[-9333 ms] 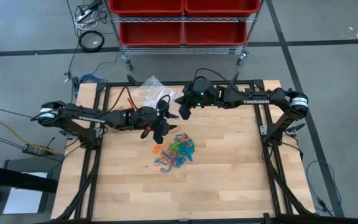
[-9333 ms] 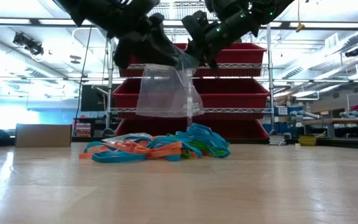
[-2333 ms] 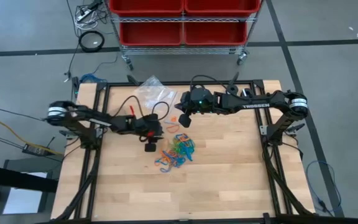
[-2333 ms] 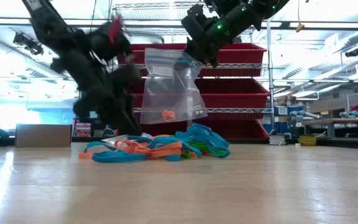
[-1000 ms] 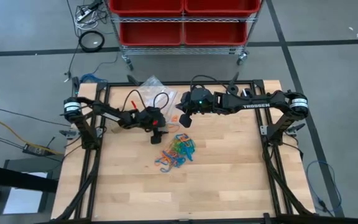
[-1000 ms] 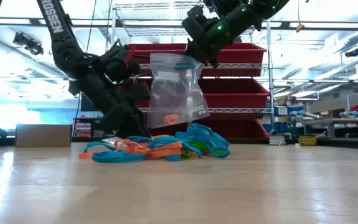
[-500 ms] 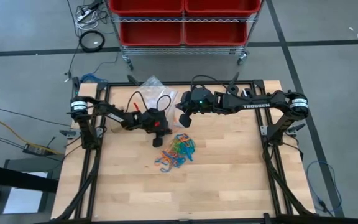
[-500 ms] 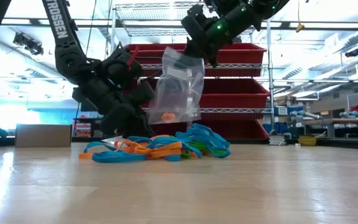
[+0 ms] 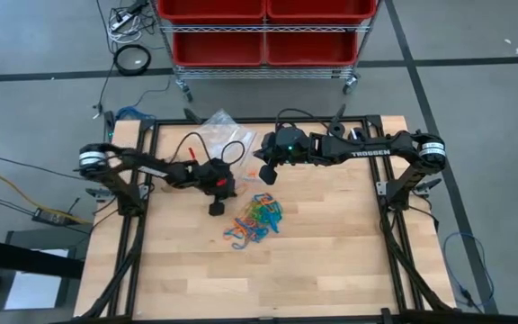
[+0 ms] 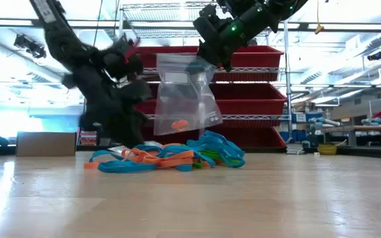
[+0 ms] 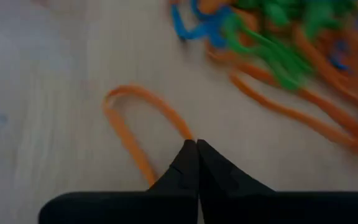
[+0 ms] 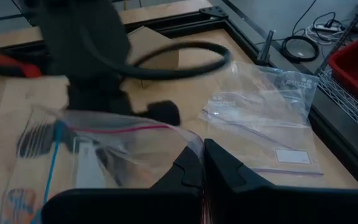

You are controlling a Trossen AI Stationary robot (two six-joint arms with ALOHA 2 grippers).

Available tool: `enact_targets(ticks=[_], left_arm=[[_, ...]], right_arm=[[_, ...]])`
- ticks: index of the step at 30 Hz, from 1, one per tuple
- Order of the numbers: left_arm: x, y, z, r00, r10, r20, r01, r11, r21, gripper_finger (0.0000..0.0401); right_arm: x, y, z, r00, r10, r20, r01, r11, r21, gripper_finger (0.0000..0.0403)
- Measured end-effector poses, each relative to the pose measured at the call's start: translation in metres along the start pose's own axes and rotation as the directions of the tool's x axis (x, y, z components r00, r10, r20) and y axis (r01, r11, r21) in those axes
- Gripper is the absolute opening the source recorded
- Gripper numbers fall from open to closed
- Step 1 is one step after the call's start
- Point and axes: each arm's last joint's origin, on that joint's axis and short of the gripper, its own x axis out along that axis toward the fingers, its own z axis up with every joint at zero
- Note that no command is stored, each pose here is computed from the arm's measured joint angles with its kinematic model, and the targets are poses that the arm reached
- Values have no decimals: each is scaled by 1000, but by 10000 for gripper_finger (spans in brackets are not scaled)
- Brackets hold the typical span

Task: Sort rubber bands
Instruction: Put the orange rubber band into the transparent zip bag

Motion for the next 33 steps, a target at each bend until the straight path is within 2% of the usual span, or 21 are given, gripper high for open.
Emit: enact_targets(ticks=[5,10,21,26,33], left_arm=[[-31,-15,12,1000,6,7,-6,999,43,1],[-57,-26,21,997,36,64,-41,996,76,1],[-61,-33,24,998,33,54,-38,995,87,0],[-68,-44,41,998,-10,55,3,992,123,0],[-89,-67,81,995,-34,93,13,976,216,0]], right_arm=[[0,0,0,1000,0,2,0,1000,0,0],[0,0,1,1000,0,6,0,1000,1,0],[0,0,0,1000,0,-3,0,1000,10,0],[0,-1,0,1000,-4,-5,4,1000,11,0],[0,-4,-1,1000,-11,-18,11,1000,14,0]])
